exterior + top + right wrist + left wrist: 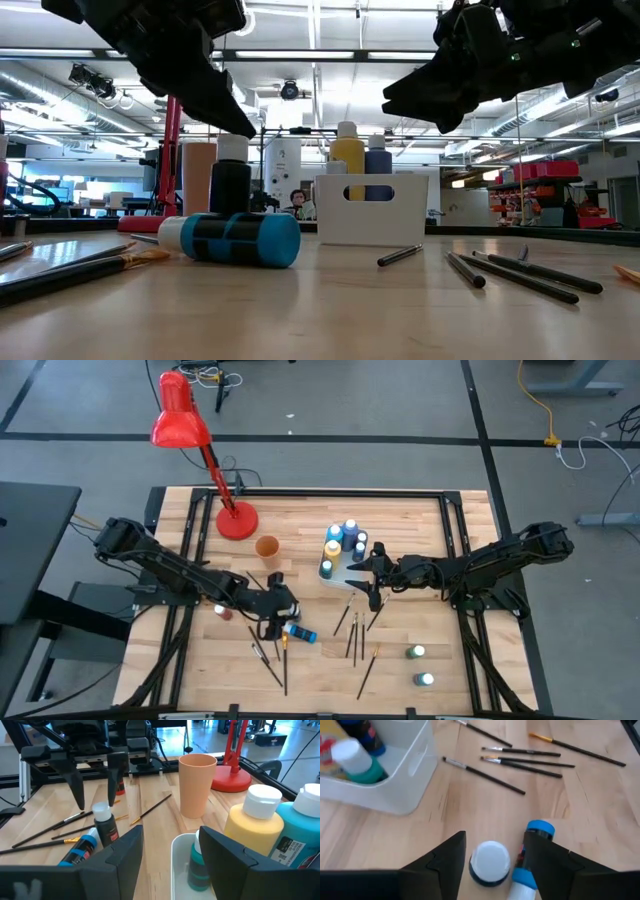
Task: Pick & Place Paint Supplies
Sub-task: Put the small black paint bottle into the white bin
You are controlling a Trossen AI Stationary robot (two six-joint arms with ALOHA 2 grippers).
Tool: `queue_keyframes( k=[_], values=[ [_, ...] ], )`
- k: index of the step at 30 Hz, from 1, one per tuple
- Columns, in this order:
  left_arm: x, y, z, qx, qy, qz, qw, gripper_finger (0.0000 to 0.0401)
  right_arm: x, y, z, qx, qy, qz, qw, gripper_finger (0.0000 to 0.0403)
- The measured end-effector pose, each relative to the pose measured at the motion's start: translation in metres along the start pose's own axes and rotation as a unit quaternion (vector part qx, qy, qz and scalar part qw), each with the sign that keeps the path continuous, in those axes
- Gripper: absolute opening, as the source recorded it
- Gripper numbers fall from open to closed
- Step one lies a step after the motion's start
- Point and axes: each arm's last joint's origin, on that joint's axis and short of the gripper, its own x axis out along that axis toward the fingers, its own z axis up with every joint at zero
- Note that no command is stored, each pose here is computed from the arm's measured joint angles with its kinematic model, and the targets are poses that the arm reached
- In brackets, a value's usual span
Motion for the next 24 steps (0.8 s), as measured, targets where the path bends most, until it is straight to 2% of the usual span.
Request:
queue_keyframes(
  k=[8,11,24],
  values=[
    [-0.0003,0.0021,-0.0068,-0.004,0.033,0.012,0.999,0.0223,0.0000,0.0000,0.0000,0.000,0.000,0.000,1.000,0.0196],
    [-0.0004,0.0035,-0.0081,-0.002,0.037,0.029,0.999,0.0213,0.0000,0.0000,0.0000,0.000,0.000,0.000,1.000,0.0196],
    [-0.0002,0.0030,-0.0054,0.000,0.023,0.030,0.999,0.0162,0.0000,0.0000,0.0002,0.002,-0.001,0.001,1.000,0.0196]
  ],
)
